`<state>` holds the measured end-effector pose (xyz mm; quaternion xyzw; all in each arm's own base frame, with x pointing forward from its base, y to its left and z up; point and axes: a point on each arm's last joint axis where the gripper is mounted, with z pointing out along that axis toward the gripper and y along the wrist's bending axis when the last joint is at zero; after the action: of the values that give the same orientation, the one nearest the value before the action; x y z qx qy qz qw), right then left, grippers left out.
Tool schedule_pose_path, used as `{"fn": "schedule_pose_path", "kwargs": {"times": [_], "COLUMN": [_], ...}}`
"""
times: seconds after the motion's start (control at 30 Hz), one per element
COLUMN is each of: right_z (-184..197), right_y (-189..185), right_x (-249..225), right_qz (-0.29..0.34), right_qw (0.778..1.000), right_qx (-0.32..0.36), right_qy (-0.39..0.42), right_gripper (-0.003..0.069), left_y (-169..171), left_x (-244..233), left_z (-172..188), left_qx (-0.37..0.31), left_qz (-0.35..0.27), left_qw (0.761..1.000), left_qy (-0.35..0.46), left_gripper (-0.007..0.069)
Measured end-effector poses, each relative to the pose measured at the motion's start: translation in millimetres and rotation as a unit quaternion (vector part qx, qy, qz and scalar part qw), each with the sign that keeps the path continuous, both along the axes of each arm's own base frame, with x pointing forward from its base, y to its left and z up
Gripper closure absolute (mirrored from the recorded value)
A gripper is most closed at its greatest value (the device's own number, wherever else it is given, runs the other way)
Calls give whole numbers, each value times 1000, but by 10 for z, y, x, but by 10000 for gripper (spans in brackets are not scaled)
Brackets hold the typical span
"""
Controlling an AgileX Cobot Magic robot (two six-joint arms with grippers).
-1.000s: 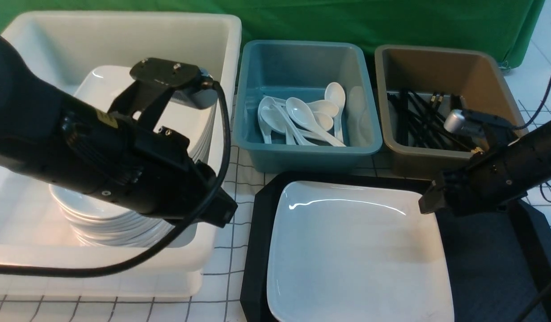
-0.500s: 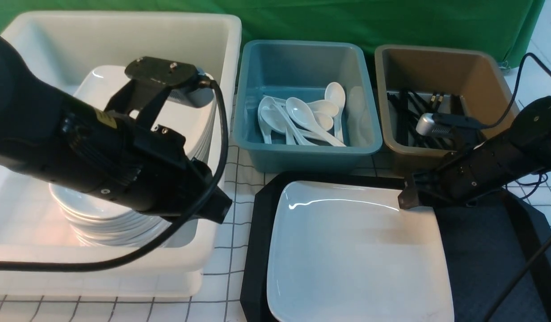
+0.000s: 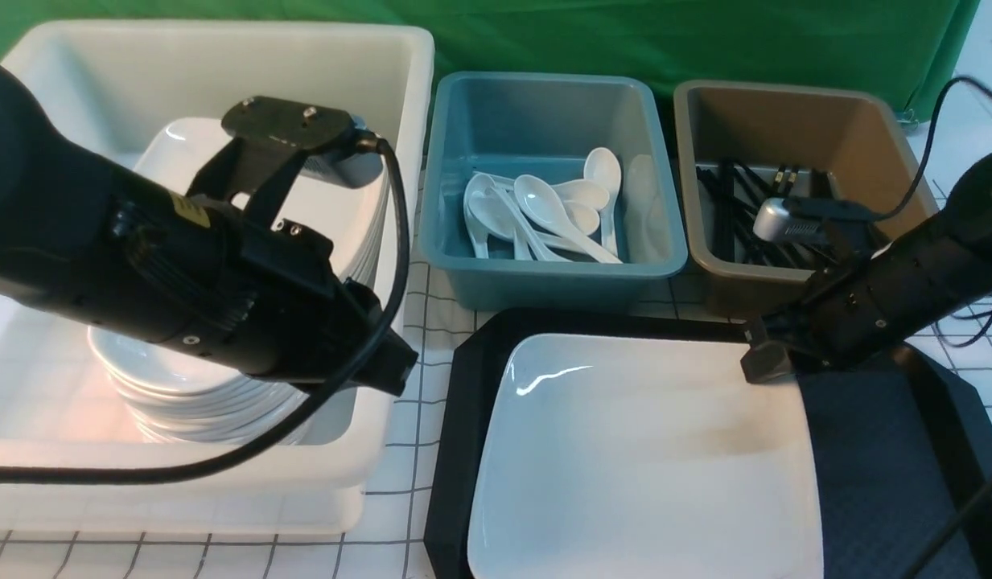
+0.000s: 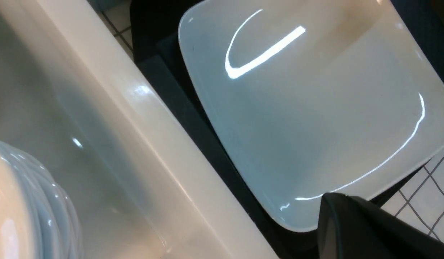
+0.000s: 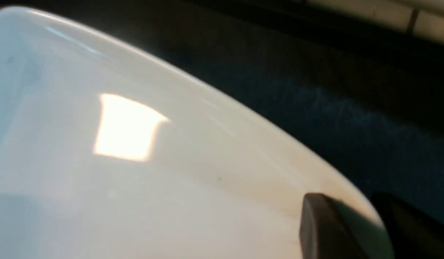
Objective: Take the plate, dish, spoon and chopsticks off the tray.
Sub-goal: Use the right arm to grab a plate from the dinner plate
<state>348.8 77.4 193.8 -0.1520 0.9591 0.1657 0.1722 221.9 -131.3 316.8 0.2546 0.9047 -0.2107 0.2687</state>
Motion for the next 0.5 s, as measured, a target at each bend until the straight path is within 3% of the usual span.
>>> {"fn": "schedule_pose_path", "kwargs": {"times": [0.23,0.5], "right_z": [562,1091], "right_y": [0,-30], "right_x": [-260,-545], "right_qz": [23,26], "right_qw": [999,994], "right_qx": [15,22], "right_qy": [-37,-108], "right_gripper": [596,614], "left_y": [9,19], "left_x": [12,16], "left_z": [0,-5], "left_qx": [5,10], "left_qz": [3,6], "left_qw": [1000,1000], "left_qy": [-7,-7], "left_gripper": [627,627]}}
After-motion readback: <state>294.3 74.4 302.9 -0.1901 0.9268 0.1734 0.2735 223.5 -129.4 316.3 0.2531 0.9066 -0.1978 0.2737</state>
